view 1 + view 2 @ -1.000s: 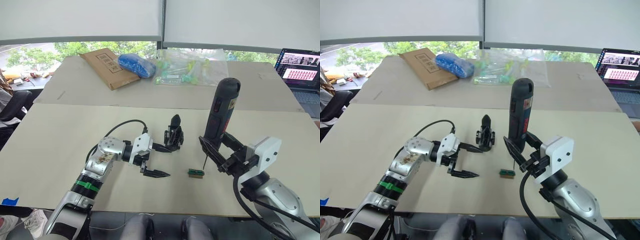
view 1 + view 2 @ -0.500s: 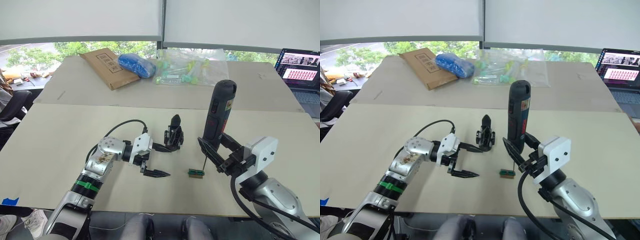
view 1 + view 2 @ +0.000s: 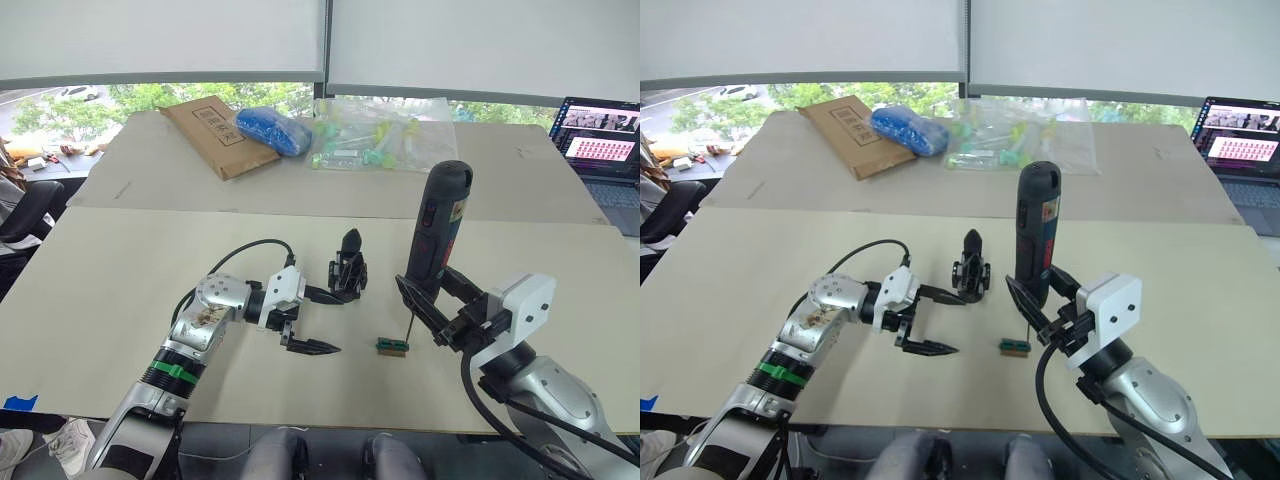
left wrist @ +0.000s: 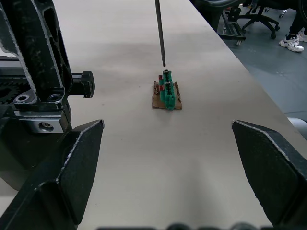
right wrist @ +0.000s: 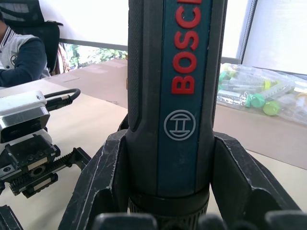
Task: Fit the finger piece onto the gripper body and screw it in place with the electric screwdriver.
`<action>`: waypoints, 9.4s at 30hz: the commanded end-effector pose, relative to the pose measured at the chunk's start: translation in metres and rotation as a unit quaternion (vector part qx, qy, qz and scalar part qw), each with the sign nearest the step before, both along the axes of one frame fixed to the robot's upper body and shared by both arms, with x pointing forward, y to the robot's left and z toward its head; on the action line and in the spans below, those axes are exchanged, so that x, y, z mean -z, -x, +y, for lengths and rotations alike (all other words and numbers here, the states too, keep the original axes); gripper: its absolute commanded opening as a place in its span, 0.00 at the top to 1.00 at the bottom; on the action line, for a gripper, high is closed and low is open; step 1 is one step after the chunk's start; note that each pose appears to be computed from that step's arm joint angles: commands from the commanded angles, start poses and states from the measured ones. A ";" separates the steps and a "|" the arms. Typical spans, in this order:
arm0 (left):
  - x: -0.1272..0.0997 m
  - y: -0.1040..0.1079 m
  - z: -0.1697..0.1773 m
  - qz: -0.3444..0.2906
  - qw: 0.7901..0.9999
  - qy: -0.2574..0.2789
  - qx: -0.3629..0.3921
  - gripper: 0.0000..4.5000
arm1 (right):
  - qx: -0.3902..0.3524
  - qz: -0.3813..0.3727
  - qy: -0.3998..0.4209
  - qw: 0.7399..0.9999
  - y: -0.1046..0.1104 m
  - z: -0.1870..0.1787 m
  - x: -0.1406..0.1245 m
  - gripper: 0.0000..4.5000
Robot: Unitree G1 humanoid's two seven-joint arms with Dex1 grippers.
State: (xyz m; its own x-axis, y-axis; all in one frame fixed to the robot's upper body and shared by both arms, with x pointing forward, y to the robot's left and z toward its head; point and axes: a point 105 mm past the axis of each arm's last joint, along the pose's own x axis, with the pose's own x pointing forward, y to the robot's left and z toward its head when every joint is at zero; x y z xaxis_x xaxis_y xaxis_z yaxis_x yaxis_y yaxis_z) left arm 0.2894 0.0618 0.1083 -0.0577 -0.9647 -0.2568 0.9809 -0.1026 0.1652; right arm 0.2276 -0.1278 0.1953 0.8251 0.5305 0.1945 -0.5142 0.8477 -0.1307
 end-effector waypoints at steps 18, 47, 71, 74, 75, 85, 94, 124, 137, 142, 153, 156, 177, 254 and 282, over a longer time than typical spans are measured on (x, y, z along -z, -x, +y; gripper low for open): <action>0.000 0.004 -0.009 -0.002 1.000 0.003 0.021 0.00 | -0.008 -0.043 0.002 0.999 0.008 0.003 -0.018 0.57; 0.011 0.008 -0.037 0.008 0.999 0.007 0.033 0.00 | -0.005 -0.036 0.001 0.999 0.009 0.001 -0.013 0.57; 0.013 0.008 -0.039 0.008 0.999 0.007 0.033 0.00 | -0.013 -0.047 0.008 0.999 0.009 0.003 -0.018 0.57; 0.013 0.008 -0.039 0.008 0.999 0.008 0.032 0.00 | -0.013 -0.045 0.010 0.999 0.008 0.003 -0.016 0.57; 0.013 0.008 -0.039 0.008 0.999 0.008 0.032 0.00 | -0.012 -0.044 0.010 0.999 0.008 0.003 -0.016 0.57; 0.012 0.008 -0.040 0.007 0.999 0.009 0.031 0.00 | -0.012 -0.036 0.013 0.999 0.008 0.001 -0.013 0.57; 0.014 0.007 -0.044 0.009 0.999 0.012 0.030 0.00 | -0.015 -0.028 0.015 0.999 0.011 0.002 -0.010 0.57; 0.018 0.013 -0.037 0.024 0.999 0.007 0.037 0.00 | -0.084 -0.040 -0.012 0.996 0.002 -0.009 -0.022 0.57; 0.021 0.010 -0.046 0.019 0.999 0.012 0.027 0.00 | -0.082 -0.044 -0.009 0.996 0.006 -0.016 -0.016 0.57; 0.021 0.010 -0.049 0.019 0.999 0.015 0.027 0.00 | -0.082 -0.039 -0.009 0.996 0.008 -0.016 -0.014 0.57; 0.022 0.010 -0.052 0.019 0.999 0.016 0.025 0.00 | -0.083 -0.049 -0.009 0.995 0.007 -0.014 -0.016 0.57; 0.022 0.010 -0.052 0.019 0.999 0.017 0.026 0.00 | -0.084 -0.048 -0.009 0.995 0.006 -0.013 -0.015 0.57; 0.023 0.009 -0.051 0.012 0.999 0.013 0.027 0.00 | -0.089 -0.054 -0.009 0.995 0.005 -0.009 -0.018 0.57; 0.025 0.008 -0.052 0.015 0.999 0.020 0.021 0.00 | -0.091 -0.050 0.026 0.994 0.007 -0.008 -0.016 0.57; 0.025 0.009 -0.056 0.016 0.999 0.023 0.026 0.00 | -0.081 -0.030 0.033 0.996 0.010 -0.010 -0.009 0.57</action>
State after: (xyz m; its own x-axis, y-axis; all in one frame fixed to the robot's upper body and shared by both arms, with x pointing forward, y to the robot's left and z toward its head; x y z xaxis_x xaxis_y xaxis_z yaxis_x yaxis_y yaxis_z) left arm 0.2811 0.0095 0.0789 -0.1028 -0.9689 -0.2253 0.9831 -0.1335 0.1255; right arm 0.2262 -0.1431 0.1842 0.7442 0.6552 0.1298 -0.6337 0.7541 -0.1728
